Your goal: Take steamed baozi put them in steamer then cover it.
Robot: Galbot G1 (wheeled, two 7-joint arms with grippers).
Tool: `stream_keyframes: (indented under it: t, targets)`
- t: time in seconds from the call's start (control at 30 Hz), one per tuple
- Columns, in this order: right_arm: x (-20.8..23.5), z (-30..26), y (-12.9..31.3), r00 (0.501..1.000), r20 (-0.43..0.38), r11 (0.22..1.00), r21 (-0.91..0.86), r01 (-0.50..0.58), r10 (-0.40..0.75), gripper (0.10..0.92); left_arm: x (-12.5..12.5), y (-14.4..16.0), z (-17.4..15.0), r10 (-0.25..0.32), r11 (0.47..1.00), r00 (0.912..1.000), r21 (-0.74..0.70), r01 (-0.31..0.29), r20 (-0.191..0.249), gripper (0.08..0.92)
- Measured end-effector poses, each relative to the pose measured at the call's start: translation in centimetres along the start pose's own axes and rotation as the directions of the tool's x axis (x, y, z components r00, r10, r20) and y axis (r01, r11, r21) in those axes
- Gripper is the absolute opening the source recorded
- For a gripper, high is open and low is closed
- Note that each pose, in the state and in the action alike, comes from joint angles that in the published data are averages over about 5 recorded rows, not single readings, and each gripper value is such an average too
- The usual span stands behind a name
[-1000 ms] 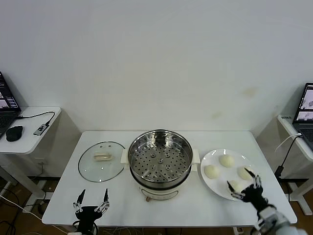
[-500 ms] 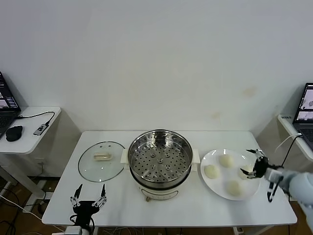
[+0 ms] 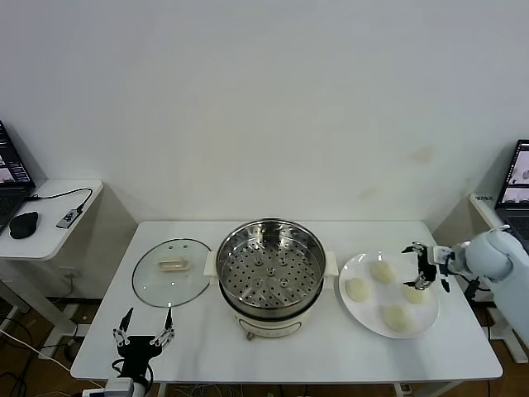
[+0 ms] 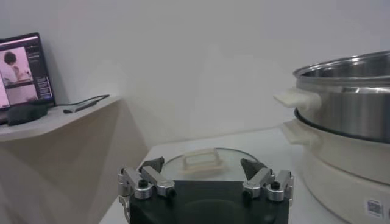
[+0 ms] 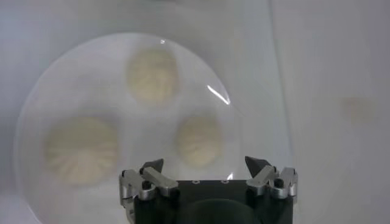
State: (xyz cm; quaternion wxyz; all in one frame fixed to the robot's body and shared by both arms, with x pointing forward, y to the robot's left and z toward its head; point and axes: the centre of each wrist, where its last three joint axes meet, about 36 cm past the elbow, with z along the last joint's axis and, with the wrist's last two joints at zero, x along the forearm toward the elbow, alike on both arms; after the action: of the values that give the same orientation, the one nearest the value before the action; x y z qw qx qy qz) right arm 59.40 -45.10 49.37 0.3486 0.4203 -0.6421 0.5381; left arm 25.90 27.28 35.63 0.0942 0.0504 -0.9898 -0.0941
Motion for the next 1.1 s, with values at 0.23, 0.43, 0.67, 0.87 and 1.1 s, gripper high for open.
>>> stream_keyframes:
  t: [0.23, 0.43, 0.67, 0.87, 1.1]
  targets:
    - [-2.6, -1.4, -2.3, 0.998, -0.029, 0.998, 0.01, 0.058, -0.058, 0.823, -0.1, 0.3, -0.1, -0.008, 1.0, 1.0, -0.004, 0.008, 0.004, 0.823]
    - [-4.9, -2.5, -3.3, 0.993, -0.052, 0.995, 0.012, 0.103, -0.103, 0.823, -0.2, 0.5, -0.1, -0.01, 1.0, 0.9999, -0.009, 0.011, 0.006, 0.823]
    - [-6.4, -3.2, -3.9, 0.988, -0.09, 0.991, 0.019, 0.129, -0.127, 0.785, -0.3, 1.0, -0.2, -0.014, 1.0, 0.9998, -0.019, 0.014, 0.011, 0.823]
    - [-7.1, -3.5, -4.3, 0.984, -0.115, 0.99, 0.021, 0.14, -0.137, 0.749, -0.3, 1.0, -0.2, -0.016, 1.0, 0.9998, -0.019, 0.016, 0.012, 0.823]
    - [-7.8, -3.9, -4.4, 0.982, -0.128, 0.989, 0.022, 0.144, -0.14, 0.718, -0.3, 1.1, -0.3, -0.016, 1.0, 0.9998, -0.02, 0.016, 0.014, 0.823]
